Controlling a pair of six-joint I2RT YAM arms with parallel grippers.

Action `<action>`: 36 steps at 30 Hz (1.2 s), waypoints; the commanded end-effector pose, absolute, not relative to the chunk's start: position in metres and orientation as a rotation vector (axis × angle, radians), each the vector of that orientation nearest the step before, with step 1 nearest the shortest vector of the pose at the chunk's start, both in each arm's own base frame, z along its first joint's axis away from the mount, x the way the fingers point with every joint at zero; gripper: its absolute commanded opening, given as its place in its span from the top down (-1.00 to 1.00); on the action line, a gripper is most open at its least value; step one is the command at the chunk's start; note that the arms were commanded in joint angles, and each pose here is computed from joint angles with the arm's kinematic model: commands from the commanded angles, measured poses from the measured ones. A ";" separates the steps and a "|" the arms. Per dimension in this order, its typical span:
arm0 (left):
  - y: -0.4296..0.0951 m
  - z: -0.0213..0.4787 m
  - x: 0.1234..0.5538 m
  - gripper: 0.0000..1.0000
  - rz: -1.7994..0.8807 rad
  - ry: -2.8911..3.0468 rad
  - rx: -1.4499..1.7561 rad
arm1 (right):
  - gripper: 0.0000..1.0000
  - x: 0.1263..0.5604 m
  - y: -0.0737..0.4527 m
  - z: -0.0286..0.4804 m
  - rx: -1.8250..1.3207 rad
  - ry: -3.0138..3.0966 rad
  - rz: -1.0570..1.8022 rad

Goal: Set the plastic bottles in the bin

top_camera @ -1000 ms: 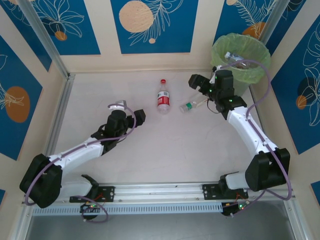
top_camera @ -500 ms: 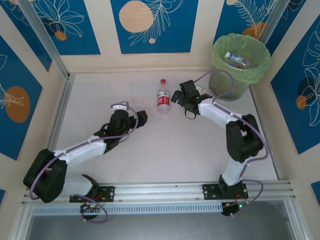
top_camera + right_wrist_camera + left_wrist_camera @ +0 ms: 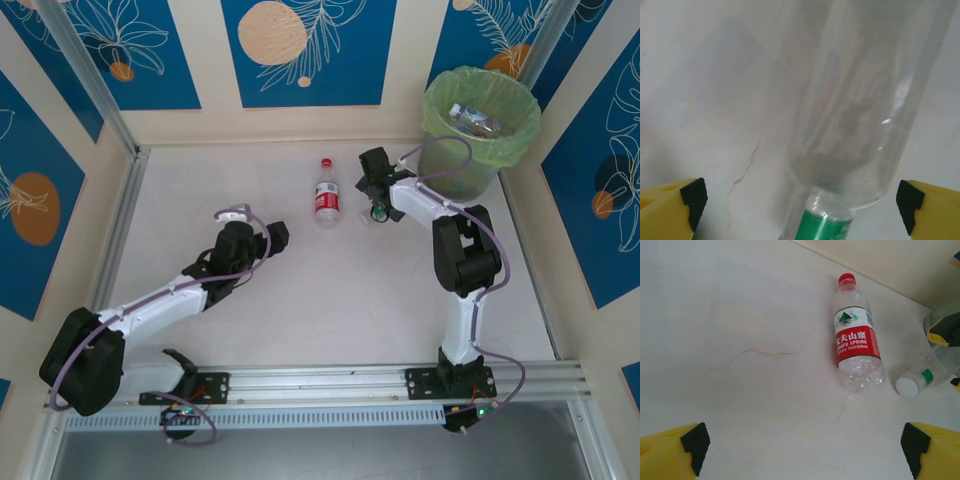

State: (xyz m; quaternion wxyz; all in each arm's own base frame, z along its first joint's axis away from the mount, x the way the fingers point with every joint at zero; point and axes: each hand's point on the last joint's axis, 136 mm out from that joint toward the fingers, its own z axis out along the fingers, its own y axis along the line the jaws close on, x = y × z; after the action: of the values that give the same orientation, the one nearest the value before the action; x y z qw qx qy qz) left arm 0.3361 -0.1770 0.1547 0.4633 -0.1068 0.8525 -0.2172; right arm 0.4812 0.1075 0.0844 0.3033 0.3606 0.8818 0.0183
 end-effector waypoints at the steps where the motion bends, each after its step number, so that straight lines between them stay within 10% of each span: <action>1: -0.163 0.150 0.334 -0.99 -0.476 2.103 -0.293 | -0.99 0.484 0.082 0.080 1.034 2.310 -0.036; 36: -0.166 0.140 0.337 -1.00 -0.460 2.146 -0.293 | -0.02 0.502 0.108 0.087 0.725 2.398 0.238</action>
State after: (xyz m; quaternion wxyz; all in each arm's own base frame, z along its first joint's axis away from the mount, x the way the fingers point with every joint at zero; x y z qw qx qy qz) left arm 0.3329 -0.1705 0.1370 0.4460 -0.1104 0.8675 -0.1909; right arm 0.4975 0.0910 0.0510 0.2711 0.3126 0.9089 0.0511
